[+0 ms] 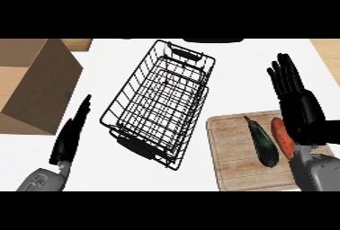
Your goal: Pick the eggplant from the cutting board and place it in the tiered basket
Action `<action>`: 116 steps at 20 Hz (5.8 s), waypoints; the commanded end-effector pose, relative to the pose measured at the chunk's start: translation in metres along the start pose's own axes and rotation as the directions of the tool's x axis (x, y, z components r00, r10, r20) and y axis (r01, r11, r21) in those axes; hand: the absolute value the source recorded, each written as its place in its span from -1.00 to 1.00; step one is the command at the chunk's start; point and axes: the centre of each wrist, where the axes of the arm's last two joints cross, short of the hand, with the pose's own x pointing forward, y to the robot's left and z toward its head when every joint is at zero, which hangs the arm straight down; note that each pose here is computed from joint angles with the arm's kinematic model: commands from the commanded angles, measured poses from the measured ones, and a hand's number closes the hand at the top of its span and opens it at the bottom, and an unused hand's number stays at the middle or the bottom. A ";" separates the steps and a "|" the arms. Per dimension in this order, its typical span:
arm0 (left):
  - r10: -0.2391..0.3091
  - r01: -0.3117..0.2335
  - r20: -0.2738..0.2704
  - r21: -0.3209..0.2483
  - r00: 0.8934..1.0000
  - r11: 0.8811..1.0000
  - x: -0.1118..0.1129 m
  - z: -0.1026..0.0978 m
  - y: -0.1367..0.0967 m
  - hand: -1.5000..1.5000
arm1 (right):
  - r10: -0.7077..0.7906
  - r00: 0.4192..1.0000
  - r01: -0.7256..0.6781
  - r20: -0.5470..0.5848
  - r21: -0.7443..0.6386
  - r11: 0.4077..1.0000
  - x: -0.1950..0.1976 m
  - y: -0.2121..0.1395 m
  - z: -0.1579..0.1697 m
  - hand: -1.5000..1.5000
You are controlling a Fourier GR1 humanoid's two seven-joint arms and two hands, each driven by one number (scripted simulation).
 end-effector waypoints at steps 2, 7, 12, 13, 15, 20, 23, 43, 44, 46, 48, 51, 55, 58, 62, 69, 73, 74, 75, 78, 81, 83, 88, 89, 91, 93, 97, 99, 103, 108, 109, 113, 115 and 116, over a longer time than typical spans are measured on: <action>0.074 -0.075 0.047 0.017 0.996 0.997 0.001 0.014 0.010 0.00 | -0.059 0.998 0.058 0.012 0.111 0.992 0.006 0.006 0.008 1.00; 0.204 -0.202 0.052 -0.042 0.978 0.978 0.025 0.000 0.018 0.00 | 0.495 0.834 -0.479 -0.242 0.126 0.869 -0.016 -0.050 0.009 1.00; 0.293 -0.290 0.026 -0.076 0.956 0.954 0.032 0.005 0.034 0.00 | 0.188 0.892 -0.306 -0.411 -0.245 0.920 -0.052 0.006 0.042 -1.00; 0.298 -0.294 0.025 -0.102 0.954 0.950 0.030 0.015 0.032 0.00 | 0.258 0.885 -0.355 -0.388 -0.203 0.913 -0.052 0.015 0.041 -1.00; 0.291 -0.287 0.029 -0.099 0.956 0.953 0.049 0.002 0.051 0.00 | 0.343 0.870 -0.414 -0.355 -0.145 0.899 -0.019 -0.010 0.021 -1.00; 0.290 -0.287 0.020 -0.082 0.957 0.954 0.031 0.008 0.042 0.00 | 0.685 0.617 -0.723 -0.387 0.064 0.688 0.019 -0.039 0.017 -1.00; 0.289 -0.285 0.027 -0.107 0.957 0.952 0.031 0.005 0.034 0.00 | 0.820 0.440 -0.789 -0.367 0.277 0.548 0.045 -0.041 0.002 -1.00; 0.306 -0.304 0.006 -0.108 0.952 0.947 0.039 0.007 0.038 0.00 | 0.899 0.118 -0.582 -0.423 0.704 0.407 0.032 0.039 -0.018 -1.00; 0.321 -0.317 0.015 -0.106 0.947 0.942 0.028 0.008 0.039 0.00 | 0.893 0.116 -0.579 -0.435 0.701 0.416 0.024 0.043 -0.014 -1.00; 0.304 -0.299 0.031 -0.101 0.952 0.949 0.033 0.005 0.033 0.00 | 0.894 0.095 -0.566 -0.437 0.715 0.410 0.010 0.032 -0.005 -1.00; 0.307 -0.304 0.017 -0.100 0.951 0.947 0.018 0.012 0.046 0.00 | 0.886 0.095 -0.585 -0.454 0.695 0.418 0.015 0.053 -0.009 -1.00; 0.309 -0.306 0.018 -0.090 0.951 0.948 0.018 0.008 0.036 0.00 | 0.896 0.066 -0.574 -0.439 0.718 0.394 -0.019 0.037 -0.006 -1.00; 0.291 -0.287 0.028 -0.102 0.956 0.953 0.030 0.006 0.035 0.00 | 0.906 0.056 -0.622 -0.420 0.695 0.360 -0.004 0.014 0.022 -1.00; 0.280 -0.275 0.033 -0.107 0.959 0.955 0.036 0.011 0.039 0.00 | 0.900 0.027 -0.647 -0.435 0.679 0.348 -0.028 0.020 -0.010 -1.00; 0.289 -0.285 0.020 -0.111 0.957 0.952 0.026 0.002 0.032 0.00 | 0.909 0.014 -0.671 -0.416 0.670 0.317 -0.040 0.013 0.005 -1.00; 0.303 -0.300 0.024 -0.097 0.953 0.949 0.026 0.022 0.041 0.00 | 0.907 0.034 -0.479 -0.421 0.789 0.384 -0.056 0.006 0.022 1.00; 0.294 -0.289 0.049 -0.092 0.954 0.953 0.025 0.006 0.056 0.00 | 0.956 -0.011 -0.529 -0.293 0.813 0.243 -0.048 0.031 0.013 1.00; 0.308 -0.305 0.029 -0.093 0.951 0.948 0.035 0.005 0.040 0.00 | 0.960 -0.025 -0.524 -0.278 0.822 0.224 -0.056 0.024 0.020 1.00; 0.317 -0.314 0.011 -0.115 0.948 0.943 0.026 0.024 0.041 0.00 | 0.963 -0.023 -0.523 -0.270 0.824 0.218 -0.052 0.001 0.019 1.00; 0.301 -0.296 0.031 -0.113 0.953 0.948 0.036 0.010 0.039 0.00 | 0.970 -0.014 -0.562 -0.242 0.804 0.193 -0.079 0.016 0.027 1.00; 0.292 -0.287 0.034 -0.106 0.956 0.952 0.018 0.021 0.047 0.00 | 0.975 -0.009 -0.634 -0.222 0.755 0.166 -0.066 0.018 0.058 1.00; 0.291 -0.288 0.019 -0.100 0.956 0.952 0.034 0.024 0.063 0.00 | 0.975 -0.028 -0.716 -0.222 0.685 0.135 -0.044 -0.019 0.065 1.00; 0.302 -0.301 0.021 -0.061 0.953 0.952 0.027 0.009 0.048 0.00 | 0.975 0.034 -0.884 -0.218 0.448 0.131 -0.030 -0.036 0.112 1.00; 0.299 -0.298 0.003 -0.047 0.954 0.953 0.022 0.024 0.056 0.00 | 0.978 0.042 -0.911 -0.203 0.394 0.120 -0.018 -0.044 0.116 1.00; 0.310 -0.309 0.021 -0.036 0.950 0.950 0.032 0.013 0.056 0.00 | 0.969 0.109 -0.954 -0.223 0.249 0.164 -0.011 -0.045 0.112 1.00; 0.305 -0.304 0.011 -0.049 0.952 0.951 0.022 0.019 0.056 0.00 | 0.951 0.225 -0.962 -0.214 0.105 0.251 0.016 -0.041 0.107 1.00; 0.320 -0.319 -0.001 -0.053 0.948 0.946 0.021 0.023 0.065 0.00 | 0.862 0.496 -0.868 -0.109 -0.103 0.486 0.057 -0.024 0.114 1.00; 0.299 -0.298 0.009 -0.072 0.954 0.952 0.020 0.026 0.052 0.00 | 0.826 0.559 -0.822 -0.070 -0.182 0.540 0.072 -0.019 0.113 1.00; 0.300 -0.297 0.016 -0.088 0.954 0.951 0.028 0.022 0.044 0.00 | 0.802 0.597 -0.792 -0.002 -0.162 0.589 0.113 -0.007 0.135 1.00; 0.293 -0.290 0.024 -0.092 0.956 0.953 0.028 0.012 0.049 0.00 | 0.781 0.624 -0.774 0.026 -0.117 0.622 0.146 0.015 0.142 1.00; 0.311 -0.305 0.042 -0.098 0.950 0.947 0.034 0.012 0.048 0.00 | 0.795 0.606 -0.791 0.015 -0.093 0.605 0.140 0.022 0.126 1.00; 0.304 -0.298 0.030 -0.118 0.952 0.947 0.044 0.013 0.044 0.00 | 0.775 0.630 -0.768 0.054 -0.101 0.632 0.155 0.047 0.115 1.00; 0.317 -0.311 0.028 -0.123 0.948 0.942 0.043 0.007 0.039 0.00 | 0.784 0.619 -0.780 0.054 -0.078 0.621 0.154 0.068 0.099 1.00; 0.302 -0.298 0.025 -0.109 0.953 0.948 0.033 0.002 0.054 0.00 | 0.781 0.622 -0.778 0.057 -0.063 0.625 0.161 0.069 0.088 1.00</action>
